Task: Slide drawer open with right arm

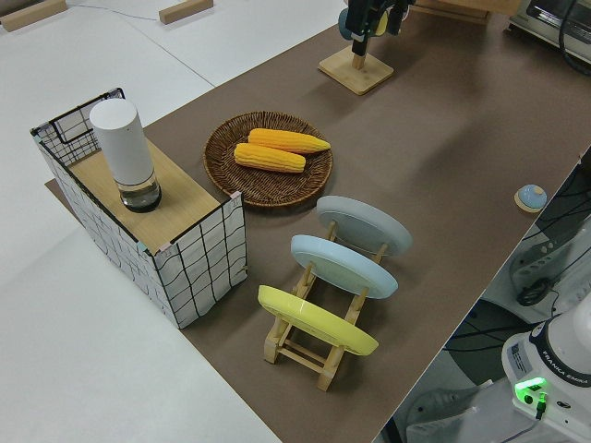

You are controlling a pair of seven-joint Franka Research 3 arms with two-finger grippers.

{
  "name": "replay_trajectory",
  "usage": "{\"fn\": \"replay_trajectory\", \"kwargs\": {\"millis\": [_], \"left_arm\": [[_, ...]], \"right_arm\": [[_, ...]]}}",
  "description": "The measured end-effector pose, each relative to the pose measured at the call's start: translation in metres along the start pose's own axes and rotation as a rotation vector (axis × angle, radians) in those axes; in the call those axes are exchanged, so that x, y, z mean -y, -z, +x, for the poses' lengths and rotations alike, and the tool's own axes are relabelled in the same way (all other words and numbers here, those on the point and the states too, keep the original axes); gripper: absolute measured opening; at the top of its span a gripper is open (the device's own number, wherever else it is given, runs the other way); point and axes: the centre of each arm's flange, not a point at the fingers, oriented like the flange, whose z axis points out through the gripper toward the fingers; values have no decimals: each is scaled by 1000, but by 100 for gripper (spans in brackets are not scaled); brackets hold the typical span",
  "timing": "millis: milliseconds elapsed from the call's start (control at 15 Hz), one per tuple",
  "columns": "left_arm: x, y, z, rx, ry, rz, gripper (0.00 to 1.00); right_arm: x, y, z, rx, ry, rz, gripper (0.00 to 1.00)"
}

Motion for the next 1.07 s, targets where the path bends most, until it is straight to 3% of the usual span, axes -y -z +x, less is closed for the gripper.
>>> {"fn": "replay_trajectory", "kwargs": {"millis": [400, 733, 1067], "left_arm": [[0, 0, 0, 0, 0, 0, 100], [0, 0, 0, 0, 0, 0, 100], [0, 0, 0, 0, 0, 0, 100]], "right_arm": [[-78, -18, 29, 5, 53, 159, 99], [-99, -42, 39, 11, 67, 188, 99], [-111, -50, 43, 10, 62, 202, 99]]}}
